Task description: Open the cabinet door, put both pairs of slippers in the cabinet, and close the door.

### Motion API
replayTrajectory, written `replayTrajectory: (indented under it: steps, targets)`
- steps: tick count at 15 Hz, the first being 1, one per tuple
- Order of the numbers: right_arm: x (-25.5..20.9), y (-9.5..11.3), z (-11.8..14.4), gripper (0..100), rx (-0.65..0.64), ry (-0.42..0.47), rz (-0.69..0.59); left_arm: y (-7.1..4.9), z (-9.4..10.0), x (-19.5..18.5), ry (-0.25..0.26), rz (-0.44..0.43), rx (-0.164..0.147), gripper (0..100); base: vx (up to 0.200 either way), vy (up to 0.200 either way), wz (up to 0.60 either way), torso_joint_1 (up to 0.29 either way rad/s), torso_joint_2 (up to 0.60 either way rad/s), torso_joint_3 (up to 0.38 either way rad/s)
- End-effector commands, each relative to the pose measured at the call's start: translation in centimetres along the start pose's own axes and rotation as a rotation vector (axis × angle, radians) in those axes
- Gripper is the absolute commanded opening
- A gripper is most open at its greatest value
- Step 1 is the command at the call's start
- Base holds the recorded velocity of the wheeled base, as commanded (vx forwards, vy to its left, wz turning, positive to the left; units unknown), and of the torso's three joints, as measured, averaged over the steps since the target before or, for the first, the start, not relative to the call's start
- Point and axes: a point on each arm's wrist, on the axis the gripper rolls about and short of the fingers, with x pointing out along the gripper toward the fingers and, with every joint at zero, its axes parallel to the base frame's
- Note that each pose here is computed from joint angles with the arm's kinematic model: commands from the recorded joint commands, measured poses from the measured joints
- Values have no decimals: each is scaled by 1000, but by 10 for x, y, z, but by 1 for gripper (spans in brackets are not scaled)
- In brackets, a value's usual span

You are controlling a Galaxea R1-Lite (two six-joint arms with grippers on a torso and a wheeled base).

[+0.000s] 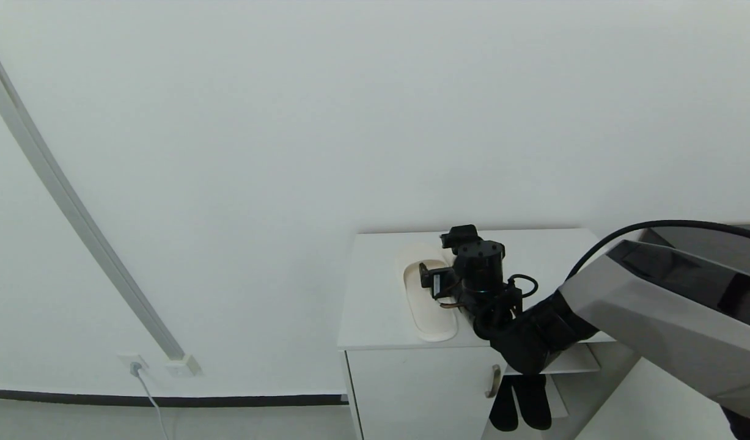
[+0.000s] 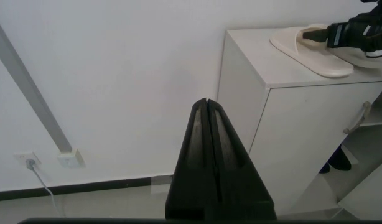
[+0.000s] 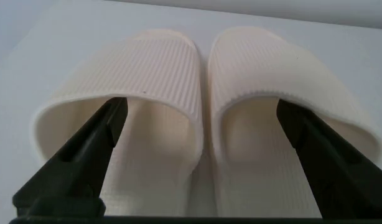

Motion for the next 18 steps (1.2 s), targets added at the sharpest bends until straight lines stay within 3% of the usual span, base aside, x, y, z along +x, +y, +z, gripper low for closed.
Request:
replayTrajectory:
  steps: [1,5,6,14,18]
  targets:
    - [10,1,-11,100,-10,9,-6,0,0,0,1,0,0,0,0,0,0,0,0,0]
    - [16,2,-10,100,-13,13,-9,0,0,0,1,0,0,0,0,0,0,0,0,0]
    - [17,2,-9,0,-12,11,-6,0,0,0,1,0,-1,0,0,0,0,0,0,0]
    - [15,1,-2,0,-5,-1,-8,0,0,0,1,0,0,0,0,0,0,0,0,0]
    - [-30,-8,48,0,25,-62,74,0,0,0,1,0,-1,0,0,0,0,0,0,0]
